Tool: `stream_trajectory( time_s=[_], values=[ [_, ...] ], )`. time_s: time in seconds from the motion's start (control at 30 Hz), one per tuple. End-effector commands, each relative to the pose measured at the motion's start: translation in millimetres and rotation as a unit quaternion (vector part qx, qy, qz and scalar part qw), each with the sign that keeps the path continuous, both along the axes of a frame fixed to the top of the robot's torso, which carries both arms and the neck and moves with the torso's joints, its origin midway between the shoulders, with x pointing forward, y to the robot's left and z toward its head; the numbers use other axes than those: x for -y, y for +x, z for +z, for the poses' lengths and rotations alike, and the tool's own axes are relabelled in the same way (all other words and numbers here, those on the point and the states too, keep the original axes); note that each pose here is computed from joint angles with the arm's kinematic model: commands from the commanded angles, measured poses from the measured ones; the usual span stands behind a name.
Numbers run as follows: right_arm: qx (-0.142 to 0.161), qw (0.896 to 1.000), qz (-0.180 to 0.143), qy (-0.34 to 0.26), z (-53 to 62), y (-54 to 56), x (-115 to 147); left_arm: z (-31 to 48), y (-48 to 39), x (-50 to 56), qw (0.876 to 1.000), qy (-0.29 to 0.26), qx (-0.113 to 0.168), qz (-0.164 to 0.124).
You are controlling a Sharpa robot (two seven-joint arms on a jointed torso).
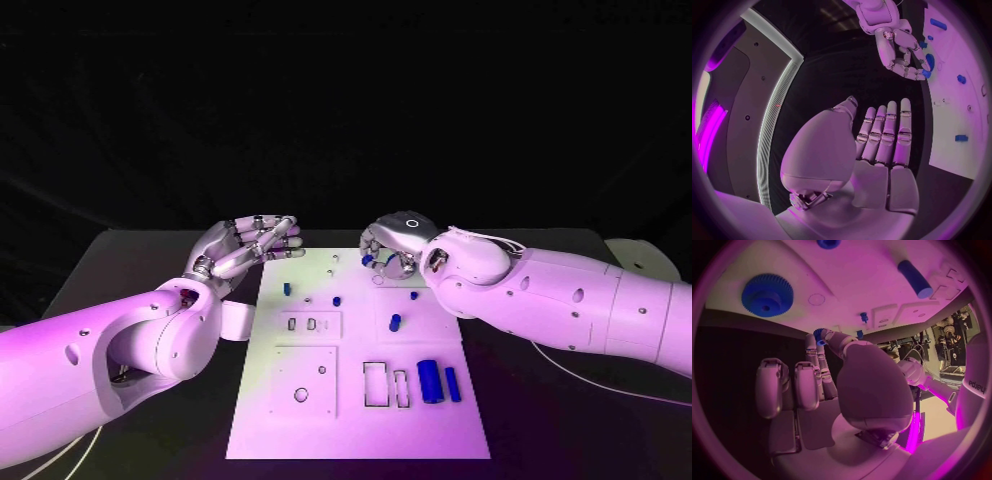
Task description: Assemble the parts on the task board
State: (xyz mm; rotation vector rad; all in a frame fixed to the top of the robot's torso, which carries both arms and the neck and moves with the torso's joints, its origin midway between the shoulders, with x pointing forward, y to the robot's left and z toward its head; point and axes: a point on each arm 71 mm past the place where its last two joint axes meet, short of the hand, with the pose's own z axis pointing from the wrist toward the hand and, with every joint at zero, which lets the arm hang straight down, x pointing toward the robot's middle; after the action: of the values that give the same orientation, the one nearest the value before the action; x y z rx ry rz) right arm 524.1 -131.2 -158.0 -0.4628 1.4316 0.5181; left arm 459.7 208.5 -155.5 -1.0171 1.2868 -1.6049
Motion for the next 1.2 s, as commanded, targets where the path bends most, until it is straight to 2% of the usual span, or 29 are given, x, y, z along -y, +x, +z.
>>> stream_trajectory(
  time_s=[0.03, 0.33, 0.63, 0.9, 1.2],
  values=[
    [0.021, 0.999, -0.012, 0.028, 4.6, 4.1, -3.1, 1.4, 0.1, 2.0, 1.0, -0.007, 0.001, -0.01],
    [0.024, 0.999, -0.009, 0.033, 4.1, 13.8, -23.3, 1.1, 1.0, 3.5, 1.0, -0.008, 0.001, -0.011],
    [0.009, 1.0, -0.005, 0.021, -3.3, 18.7, -40.1, 3.4, 2.1, 4.9, 1.0, -0.008, 0.004, -0.012],
    [0.0, 1.0, -0.01, 0.013, -10.7, 21.8, -43.1, 5.8, 2.7, 5.5, 1.0, -0.009, 0.007, -0.012],
    [0.002, 1.0, -0.015, 0.009, -11.9, 24.8, -43.3, 8.1, 3.5, 6.5, 1.0, -0.009, 0.009, -0.012]
  ],
)
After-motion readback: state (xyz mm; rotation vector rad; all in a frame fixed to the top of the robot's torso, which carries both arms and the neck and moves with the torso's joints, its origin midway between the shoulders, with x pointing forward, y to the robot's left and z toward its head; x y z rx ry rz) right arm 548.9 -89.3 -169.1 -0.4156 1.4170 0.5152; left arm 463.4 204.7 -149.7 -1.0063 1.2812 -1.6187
